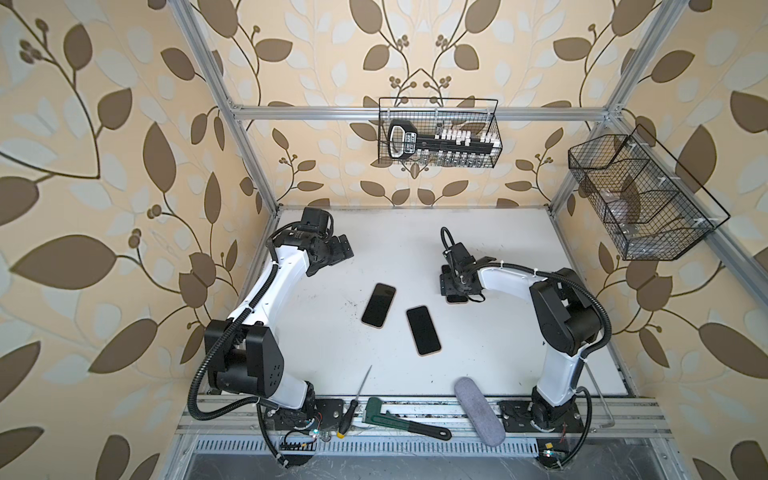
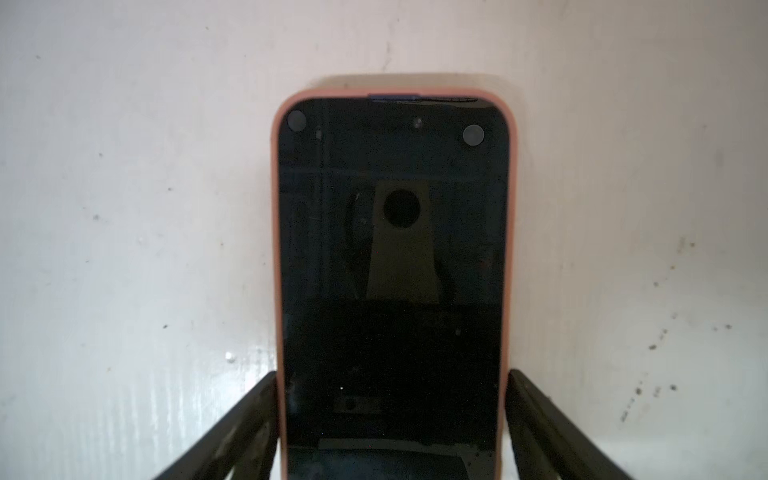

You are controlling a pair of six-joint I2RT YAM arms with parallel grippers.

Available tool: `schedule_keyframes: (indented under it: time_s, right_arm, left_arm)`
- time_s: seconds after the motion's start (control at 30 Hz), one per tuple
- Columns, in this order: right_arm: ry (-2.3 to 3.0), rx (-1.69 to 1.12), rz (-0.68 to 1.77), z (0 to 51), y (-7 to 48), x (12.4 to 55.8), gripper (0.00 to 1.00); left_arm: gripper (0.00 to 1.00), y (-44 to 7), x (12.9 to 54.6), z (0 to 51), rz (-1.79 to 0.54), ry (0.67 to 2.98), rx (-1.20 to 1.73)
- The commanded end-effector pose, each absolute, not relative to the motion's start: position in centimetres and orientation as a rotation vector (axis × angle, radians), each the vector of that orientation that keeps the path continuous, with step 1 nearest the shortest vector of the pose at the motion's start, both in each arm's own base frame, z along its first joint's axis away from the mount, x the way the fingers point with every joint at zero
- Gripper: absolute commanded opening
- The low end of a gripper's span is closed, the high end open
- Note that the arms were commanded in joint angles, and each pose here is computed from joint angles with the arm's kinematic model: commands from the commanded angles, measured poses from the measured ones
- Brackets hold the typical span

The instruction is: Take the phone out of the phone case

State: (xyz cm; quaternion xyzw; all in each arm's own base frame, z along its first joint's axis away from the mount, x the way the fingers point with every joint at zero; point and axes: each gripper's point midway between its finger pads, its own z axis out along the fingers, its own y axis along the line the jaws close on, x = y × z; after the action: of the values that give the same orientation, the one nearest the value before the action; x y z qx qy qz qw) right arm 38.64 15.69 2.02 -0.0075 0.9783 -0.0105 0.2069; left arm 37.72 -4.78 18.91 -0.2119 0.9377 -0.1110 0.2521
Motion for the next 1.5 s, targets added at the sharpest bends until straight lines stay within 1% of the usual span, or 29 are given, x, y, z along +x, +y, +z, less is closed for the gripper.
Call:
schedule_keyframes:
  time_s: [0.0, 0.13, 0.23, 0.37, 0.7, 0.77, 0.87, 1.07, 1.27, 1.3, 1.47]
  right_arm:
    - [2.766, -0.07, -0.097, 0.9, 15.4, 38.1, 0.81]
    - [2.776, -0.104, -0.127, 0.5, 15.5, 37.8, 0.79]
    - [2.786, -0.124, -0.125, 0.2, 15.6, 37.6, 0.74]
    - [2.788, -0.135, -0.102, 0.3, 15.7, 37.6, 0.65]
    - [2.744, -0.138, -0.036, 2.0, 16.1, 38.2, 0.63]
    - [2.739, -0.138, -0.007, 2.5, 16.2, 38.2, 0.63]
    - [2.725, -0.142, 0.031, 3.4, 16.4, 38.4, 0.63]
    - [2.71, -0.147, 0.092, 5.1, 16.1, 38.2, 0.63]
    - [2.706, -0.162, 0.159, 6.1, 16.3, 37.6, 0.62]
    - [2.701, -0.167, 0.174, 6.5, 16.5, 37.4, 0.62]
    - [2.671, -0.197, 0.298, 8.6, 18.2, 36.6, 0.62]
  left_arm:
    - [0.99, -4.9, 37.4, 20.2, -0.334, 2.505, -0.577]
    - [0.99, -4.8, 37.1, 21.3, -0.354, 2.461, -0.589]
    - [0.99, -4.9, 37.2, 21.3, -0.368, 2.46, -0.587]
    - [0.99, -5.0, 37.2, 21.1, -0.374, 2.47, -0.589]
    - [0.99, -4.9, 37.1, 20.9, -0.37, 2.472, -0.612]
    - [0.99, -5.4, 37.1, 20.9, -0.409, 2.471, -0.615]
    - [0.99, -7.2, 37.3, 20.2, -0.565, 2.465, -0.654]
    - [0.99, -12.5, 37.5, 19.1, -0.931, 2.427, -0.691]
    - [0.99, -18.1, 37.6, 20.2, -1.068, 2.387, -0.562]
    - [0.99, -19.4, 37.8, 19.2, -1.078, 2.412, -0.543]
    - [0.99, -24.0, 37.8, 18.8, -1.167, 2.43, -0.403]
